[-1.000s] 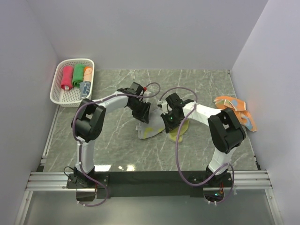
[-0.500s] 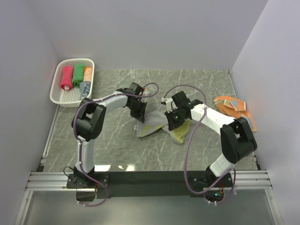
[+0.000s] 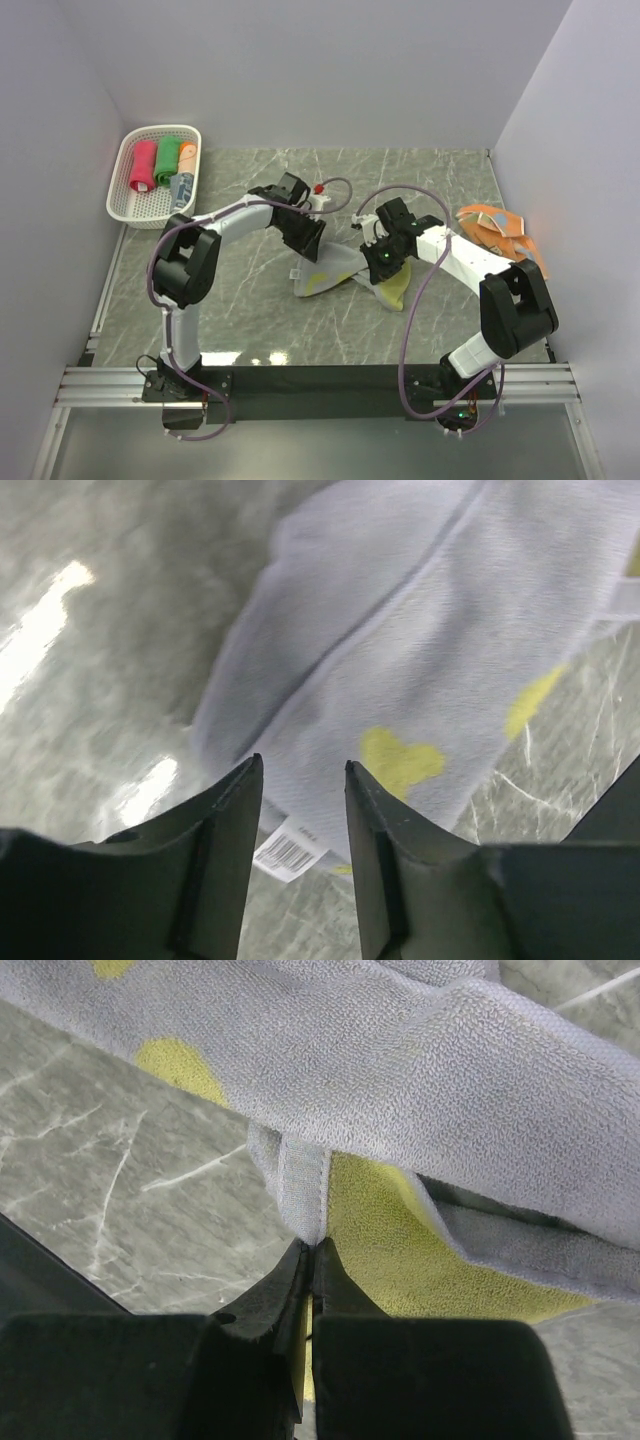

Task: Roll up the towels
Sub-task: Flatten the towel

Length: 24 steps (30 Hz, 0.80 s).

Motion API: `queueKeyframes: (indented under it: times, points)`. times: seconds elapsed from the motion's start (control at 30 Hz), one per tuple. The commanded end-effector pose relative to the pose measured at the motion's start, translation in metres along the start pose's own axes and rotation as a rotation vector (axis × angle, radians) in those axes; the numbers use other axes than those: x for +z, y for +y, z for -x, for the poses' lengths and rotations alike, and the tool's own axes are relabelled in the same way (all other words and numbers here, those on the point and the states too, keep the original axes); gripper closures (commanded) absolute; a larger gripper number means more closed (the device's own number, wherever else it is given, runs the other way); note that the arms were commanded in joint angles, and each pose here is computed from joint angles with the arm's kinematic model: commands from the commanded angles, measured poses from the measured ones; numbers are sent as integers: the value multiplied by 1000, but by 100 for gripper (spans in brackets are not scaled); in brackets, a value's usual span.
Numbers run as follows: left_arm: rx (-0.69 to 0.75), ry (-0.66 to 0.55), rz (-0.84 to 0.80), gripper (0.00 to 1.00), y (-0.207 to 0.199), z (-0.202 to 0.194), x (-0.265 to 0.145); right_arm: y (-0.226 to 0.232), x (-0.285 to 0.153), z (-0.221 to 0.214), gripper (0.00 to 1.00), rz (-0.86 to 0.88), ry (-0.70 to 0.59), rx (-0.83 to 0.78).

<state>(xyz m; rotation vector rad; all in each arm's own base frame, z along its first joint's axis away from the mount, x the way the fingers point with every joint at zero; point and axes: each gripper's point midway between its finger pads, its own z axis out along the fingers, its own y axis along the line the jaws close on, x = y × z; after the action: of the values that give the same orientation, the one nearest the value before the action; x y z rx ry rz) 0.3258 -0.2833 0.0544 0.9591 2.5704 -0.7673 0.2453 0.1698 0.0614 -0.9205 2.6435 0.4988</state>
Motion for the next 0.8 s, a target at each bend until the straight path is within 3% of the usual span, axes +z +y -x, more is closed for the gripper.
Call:
queueKeyframes:
  times: [0.0,0.17,0.43,0.6,0.7,0.77]
  points:
    - [112,-11,-25,54,-15,13,3,1,-9,1,100,-4,-19,-25]
    - [128,33,60,49,2,0,21,0,-8,-4,100,-8,-4,-22]
    - [113,86,183,51,32,-19,37,-6,-4,-10,100,-29,27,-20]
    - [106,119,183,85,33,-31,37,-15,3,-16,94,-49,58,-18]
    - [101,124,186,97,32,-36,33,-23,7,-14,84,-67,61,-1]
    - [102,127,184,99,30,-39,30,-26,10,-14,78,-68,69,15]
